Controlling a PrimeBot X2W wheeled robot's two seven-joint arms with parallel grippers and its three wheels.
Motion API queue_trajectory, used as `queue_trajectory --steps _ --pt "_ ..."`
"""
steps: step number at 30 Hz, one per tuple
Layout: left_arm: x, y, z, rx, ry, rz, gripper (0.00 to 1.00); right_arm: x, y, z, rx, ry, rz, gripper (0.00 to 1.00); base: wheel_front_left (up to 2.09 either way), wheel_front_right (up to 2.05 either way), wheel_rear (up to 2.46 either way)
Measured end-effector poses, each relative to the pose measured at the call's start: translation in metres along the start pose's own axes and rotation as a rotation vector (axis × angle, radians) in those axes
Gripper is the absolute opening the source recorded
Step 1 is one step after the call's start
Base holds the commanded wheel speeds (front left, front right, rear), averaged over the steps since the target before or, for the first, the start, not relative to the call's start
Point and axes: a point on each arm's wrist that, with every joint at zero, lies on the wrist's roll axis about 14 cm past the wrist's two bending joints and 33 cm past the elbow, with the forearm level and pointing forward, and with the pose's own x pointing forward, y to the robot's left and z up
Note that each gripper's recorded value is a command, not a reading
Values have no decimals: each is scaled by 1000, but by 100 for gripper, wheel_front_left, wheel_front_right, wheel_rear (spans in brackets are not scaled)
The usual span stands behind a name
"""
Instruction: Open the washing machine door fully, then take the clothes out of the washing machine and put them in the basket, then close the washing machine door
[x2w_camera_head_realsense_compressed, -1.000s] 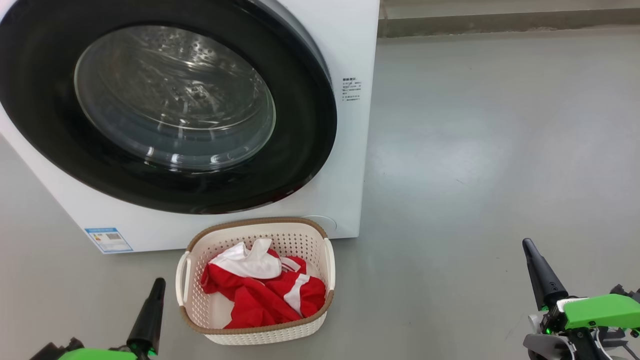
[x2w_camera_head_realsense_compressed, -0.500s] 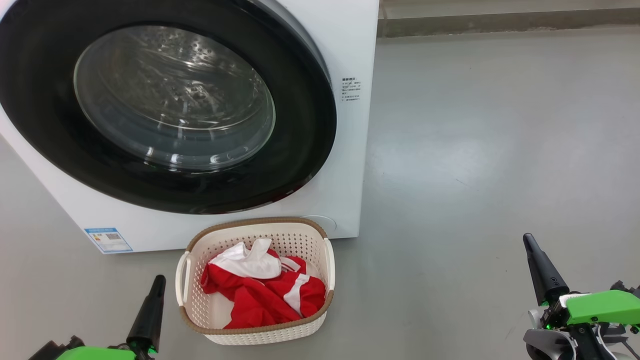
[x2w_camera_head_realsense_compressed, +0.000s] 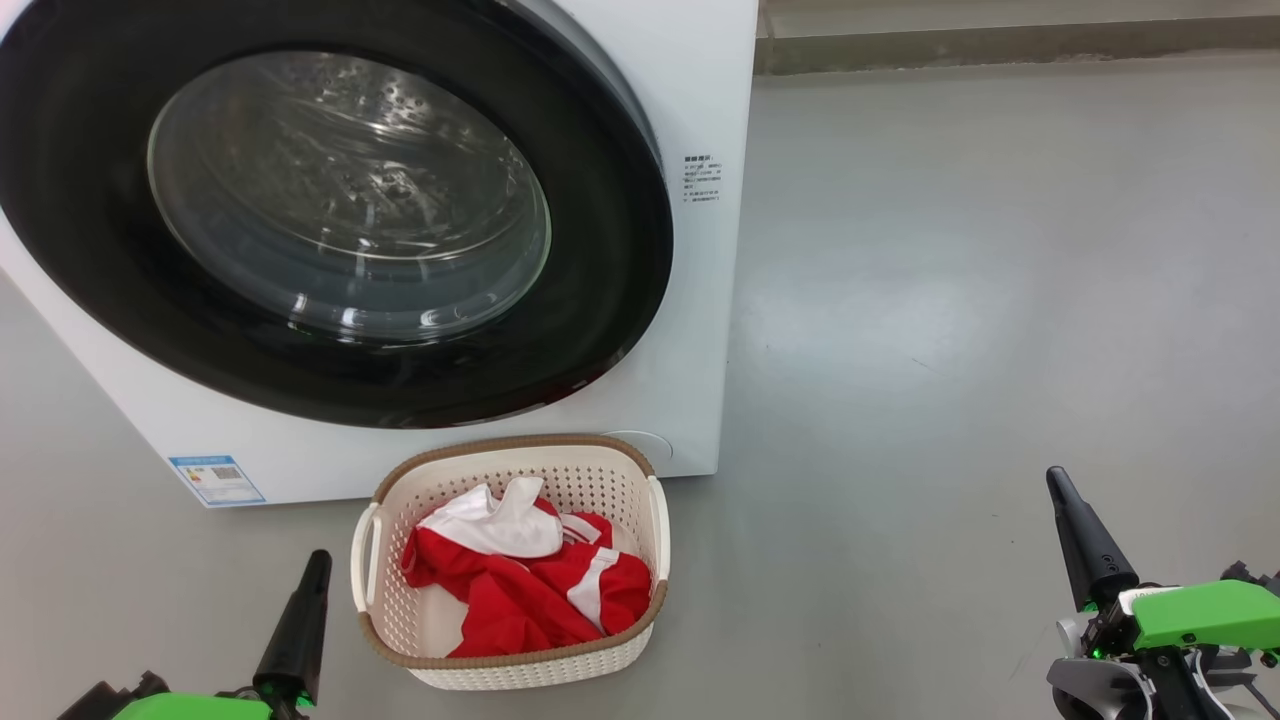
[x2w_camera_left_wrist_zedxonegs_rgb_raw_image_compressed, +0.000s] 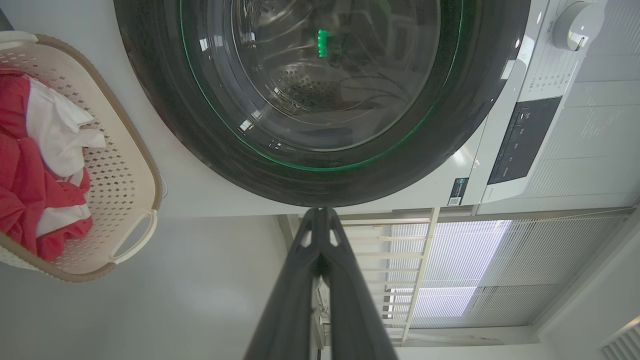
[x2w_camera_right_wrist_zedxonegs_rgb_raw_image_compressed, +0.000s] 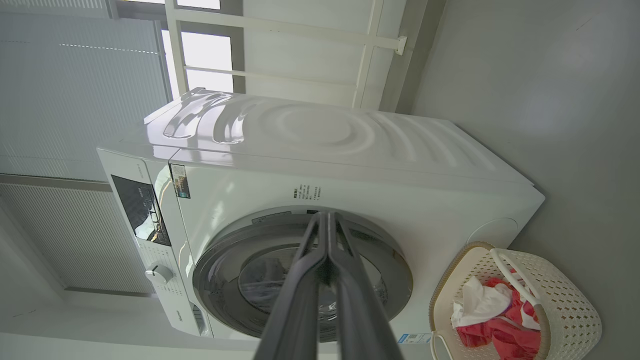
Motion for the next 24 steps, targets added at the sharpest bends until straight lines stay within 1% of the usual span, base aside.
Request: queue_trajectory --steps 24 --pt "0 0 0 0 0 0 0 0 0 0 0 0 0 0 0 0 0"
